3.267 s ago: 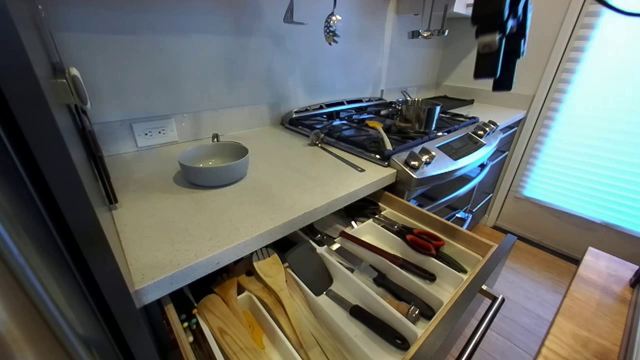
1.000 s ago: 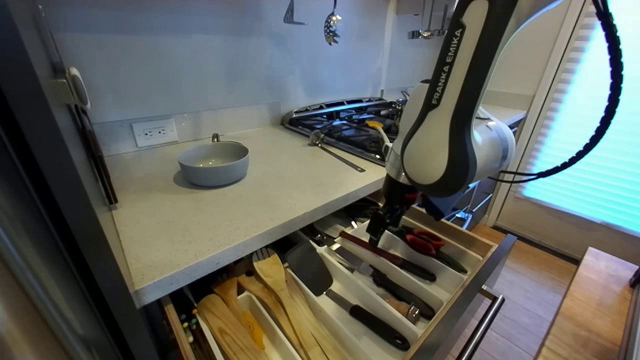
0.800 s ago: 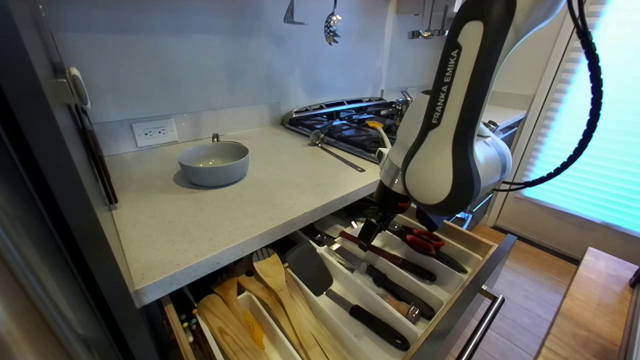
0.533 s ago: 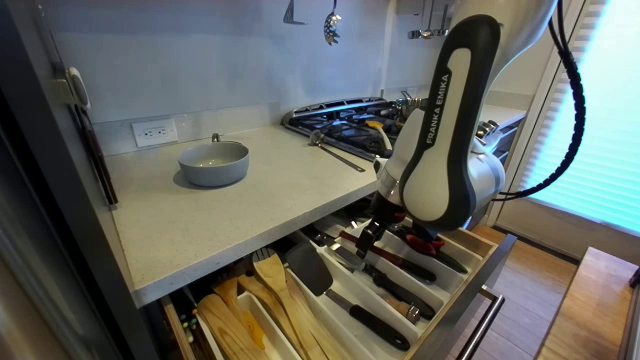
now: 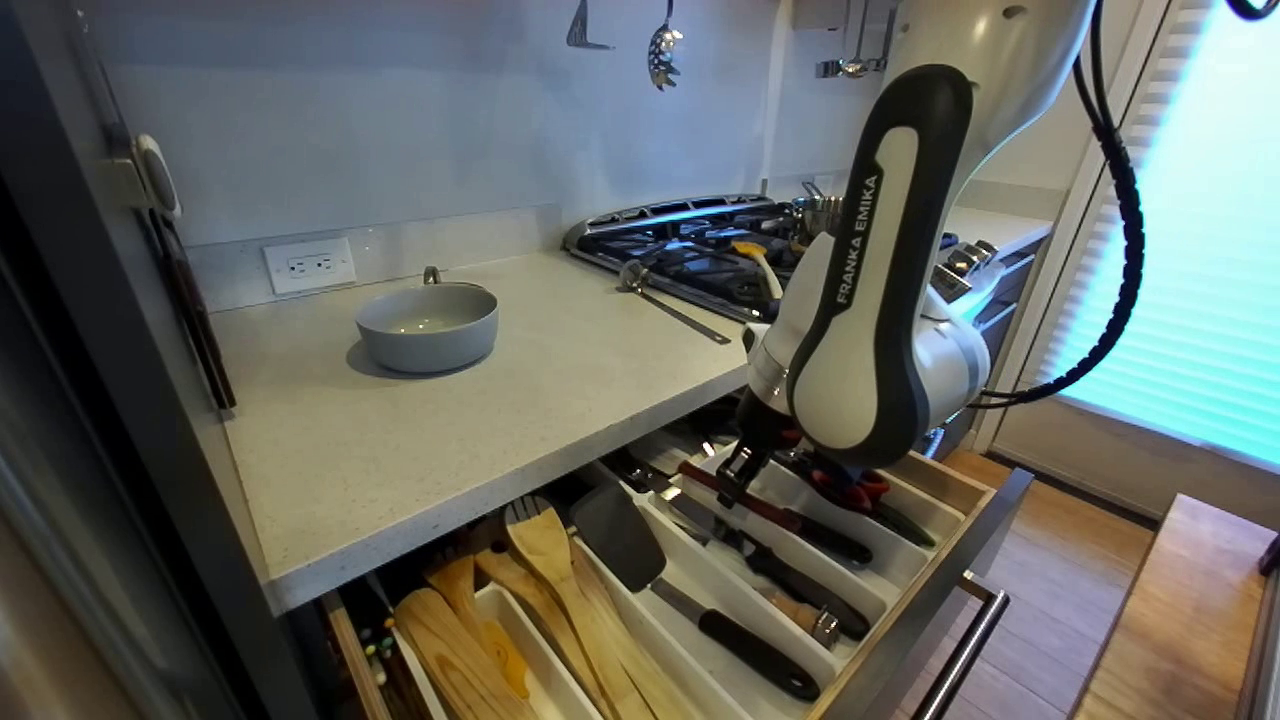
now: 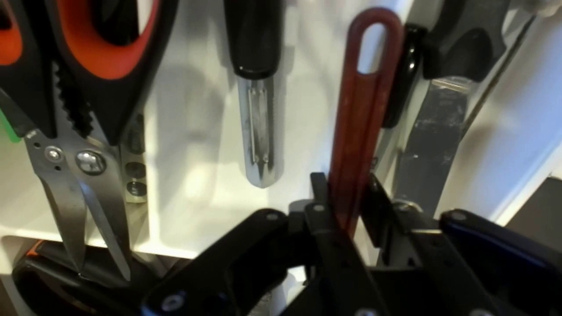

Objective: Remove the white and brown spatula from the open drawer and put it on top of the grey bowl

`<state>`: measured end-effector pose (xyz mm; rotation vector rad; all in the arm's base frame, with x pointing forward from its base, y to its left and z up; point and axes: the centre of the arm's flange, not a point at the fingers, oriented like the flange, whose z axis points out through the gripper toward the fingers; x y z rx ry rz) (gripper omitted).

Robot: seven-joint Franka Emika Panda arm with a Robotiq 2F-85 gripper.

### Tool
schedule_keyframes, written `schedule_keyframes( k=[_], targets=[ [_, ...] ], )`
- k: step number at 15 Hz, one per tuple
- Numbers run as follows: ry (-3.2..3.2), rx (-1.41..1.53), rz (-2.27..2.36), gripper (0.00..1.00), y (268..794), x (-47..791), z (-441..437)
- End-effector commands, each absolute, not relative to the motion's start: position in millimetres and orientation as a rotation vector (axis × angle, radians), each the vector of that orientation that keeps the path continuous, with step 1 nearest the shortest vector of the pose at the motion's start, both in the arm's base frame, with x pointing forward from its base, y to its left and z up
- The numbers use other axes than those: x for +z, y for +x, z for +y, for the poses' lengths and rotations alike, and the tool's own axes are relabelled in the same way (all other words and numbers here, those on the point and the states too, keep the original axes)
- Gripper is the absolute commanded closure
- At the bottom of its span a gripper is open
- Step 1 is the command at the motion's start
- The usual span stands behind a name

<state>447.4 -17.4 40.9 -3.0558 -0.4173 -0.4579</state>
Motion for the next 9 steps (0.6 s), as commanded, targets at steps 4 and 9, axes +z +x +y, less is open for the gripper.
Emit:
schedule_keyframes(
  k=[4,9],
  targets=[
    [-3.032,-0.429,-0.429,0.95,436.2,50.7,-15.1],
    [-3.050,-0.476,-0.479,0.95,407.3,69.6,-10.3]
  ],
)
